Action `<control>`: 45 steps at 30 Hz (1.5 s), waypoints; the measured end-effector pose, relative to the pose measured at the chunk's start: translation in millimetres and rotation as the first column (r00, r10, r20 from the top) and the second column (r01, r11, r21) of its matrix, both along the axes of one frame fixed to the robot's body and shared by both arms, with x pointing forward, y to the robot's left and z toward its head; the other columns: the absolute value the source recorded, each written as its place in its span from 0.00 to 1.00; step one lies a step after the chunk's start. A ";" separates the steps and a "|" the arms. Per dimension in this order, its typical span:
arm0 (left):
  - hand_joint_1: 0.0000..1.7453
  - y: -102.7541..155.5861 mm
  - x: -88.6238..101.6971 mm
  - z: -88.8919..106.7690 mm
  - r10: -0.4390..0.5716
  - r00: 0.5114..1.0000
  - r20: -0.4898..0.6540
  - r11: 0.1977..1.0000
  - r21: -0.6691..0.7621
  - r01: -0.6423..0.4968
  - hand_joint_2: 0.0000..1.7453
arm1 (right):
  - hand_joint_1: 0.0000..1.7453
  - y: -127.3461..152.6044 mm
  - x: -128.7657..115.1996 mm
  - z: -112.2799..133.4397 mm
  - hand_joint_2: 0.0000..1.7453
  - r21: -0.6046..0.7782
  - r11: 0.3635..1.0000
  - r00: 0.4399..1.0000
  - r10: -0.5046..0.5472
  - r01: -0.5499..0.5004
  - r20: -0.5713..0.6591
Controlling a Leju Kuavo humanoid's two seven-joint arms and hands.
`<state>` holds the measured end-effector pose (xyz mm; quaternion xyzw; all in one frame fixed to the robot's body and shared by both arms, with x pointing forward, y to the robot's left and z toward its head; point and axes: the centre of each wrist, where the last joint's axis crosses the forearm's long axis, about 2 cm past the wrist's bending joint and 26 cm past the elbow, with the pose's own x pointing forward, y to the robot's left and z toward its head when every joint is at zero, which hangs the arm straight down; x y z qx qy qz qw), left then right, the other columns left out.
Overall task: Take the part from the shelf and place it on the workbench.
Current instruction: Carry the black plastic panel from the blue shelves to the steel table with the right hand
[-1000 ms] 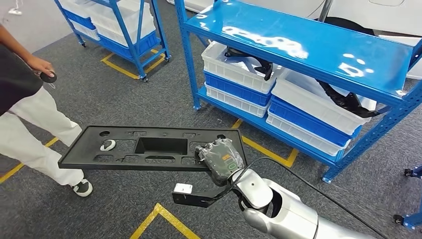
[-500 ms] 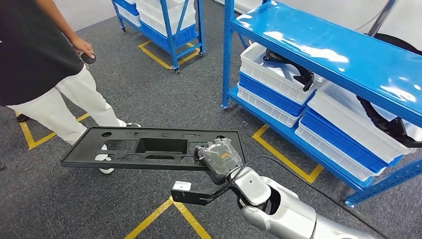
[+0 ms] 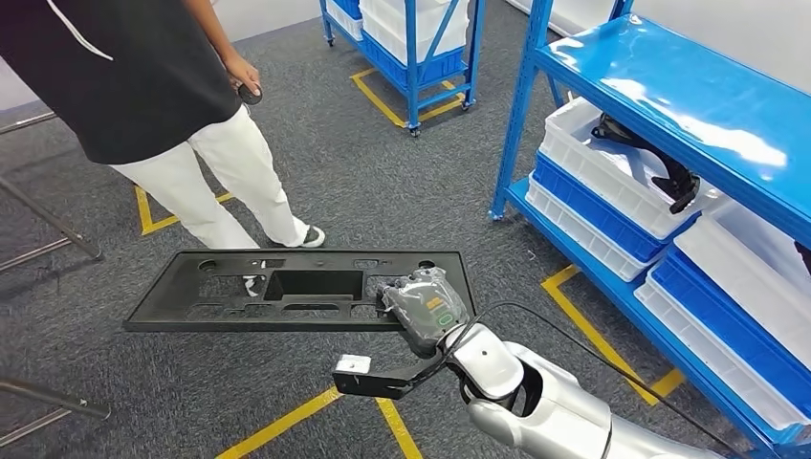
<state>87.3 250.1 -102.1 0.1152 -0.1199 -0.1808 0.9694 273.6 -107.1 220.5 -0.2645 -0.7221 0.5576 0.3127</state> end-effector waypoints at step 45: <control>0.00 13.3 -13.1 -3.4 -0.025 0.999 -0.037 1.000 0.016 0.026 1.00 | 1.00 12.1 -2.0 -4.0 1.00 0.039 0.999 0.996 0.039 -0.036 -0.078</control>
